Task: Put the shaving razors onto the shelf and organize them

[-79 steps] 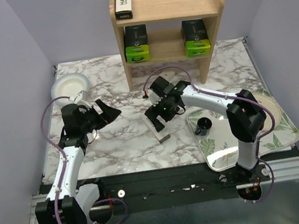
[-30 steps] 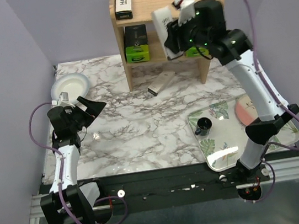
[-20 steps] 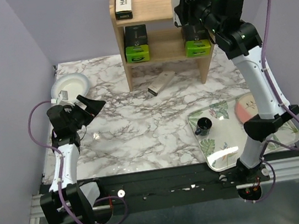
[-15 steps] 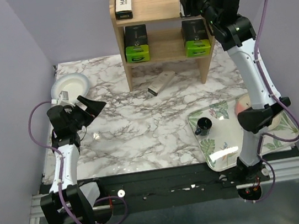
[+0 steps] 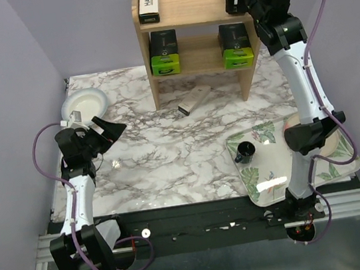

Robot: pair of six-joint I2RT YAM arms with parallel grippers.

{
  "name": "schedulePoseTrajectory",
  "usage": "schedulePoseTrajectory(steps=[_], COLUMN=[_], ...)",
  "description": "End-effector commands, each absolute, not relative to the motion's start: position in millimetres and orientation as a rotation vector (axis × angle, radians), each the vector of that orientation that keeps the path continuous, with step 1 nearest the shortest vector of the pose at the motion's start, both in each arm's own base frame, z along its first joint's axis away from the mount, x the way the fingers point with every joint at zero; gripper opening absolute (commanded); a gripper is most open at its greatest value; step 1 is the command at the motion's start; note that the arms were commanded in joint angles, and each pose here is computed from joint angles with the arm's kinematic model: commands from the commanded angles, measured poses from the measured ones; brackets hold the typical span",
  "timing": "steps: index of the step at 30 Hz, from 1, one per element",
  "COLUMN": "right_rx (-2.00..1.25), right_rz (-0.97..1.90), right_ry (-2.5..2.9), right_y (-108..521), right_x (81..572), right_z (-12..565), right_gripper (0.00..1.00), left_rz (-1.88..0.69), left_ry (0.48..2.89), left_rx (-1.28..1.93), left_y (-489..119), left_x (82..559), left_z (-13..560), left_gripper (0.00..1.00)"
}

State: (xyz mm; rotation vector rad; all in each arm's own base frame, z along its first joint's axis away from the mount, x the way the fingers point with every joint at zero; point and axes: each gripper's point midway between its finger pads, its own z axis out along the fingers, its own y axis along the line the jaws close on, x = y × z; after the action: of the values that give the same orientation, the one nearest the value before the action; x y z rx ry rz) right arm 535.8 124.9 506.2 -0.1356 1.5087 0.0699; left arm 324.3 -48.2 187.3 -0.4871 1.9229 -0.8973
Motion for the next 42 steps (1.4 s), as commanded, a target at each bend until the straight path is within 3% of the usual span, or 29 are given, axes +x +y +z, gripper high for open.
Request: schedulePoseTrajectory(steps=[1,3,13,17,28,33,42], right_rx=[-0.099,-0.094,-0.072,-0.055,0.011,-0.005,-0.061], right_rz=[0.058,0.054,-0.027,-0.06,-0.139,-0.143,-0.116], right_ry=[1.497,1.508,1.599,1.62,1.611,1.601,1.451], right_y=[119.4,117.0,104.5,99.4,76.1,77.4,91.8], right_x=[532.7,529.7,531.2,531.5,508.6,509.1,466.1], right_z=[512.6,510.4,478.6,470.0,477.6,480.1,545.9], right_gripper=[0.8,0.84,0.82,0.7,0.62,0.75,0.81], left_rz=[-0.894,-0.898,-0.9,-0.899,-0.911,-0.919,-0.921], left_ry=[1.904,1.901,1.878,1.877,1.854,1.85,1.857], left_rx=[-0.466,-0.47,-0.486,-0.494,-0.519,-0.523,-0.523], left_y=[-46.2,-46.6,-45.3,-44.9,-43.9,-43.8,-43.9], left_x=[323.8,322.9,322.8,321.1,320.7,323.4,324.3], left_z=[193.2,190.4,187.9,184.9,183.2,182.4,181.7], left_gripper=[0.99,0.99,0.99,0.99,0.99,0.99,0.99])
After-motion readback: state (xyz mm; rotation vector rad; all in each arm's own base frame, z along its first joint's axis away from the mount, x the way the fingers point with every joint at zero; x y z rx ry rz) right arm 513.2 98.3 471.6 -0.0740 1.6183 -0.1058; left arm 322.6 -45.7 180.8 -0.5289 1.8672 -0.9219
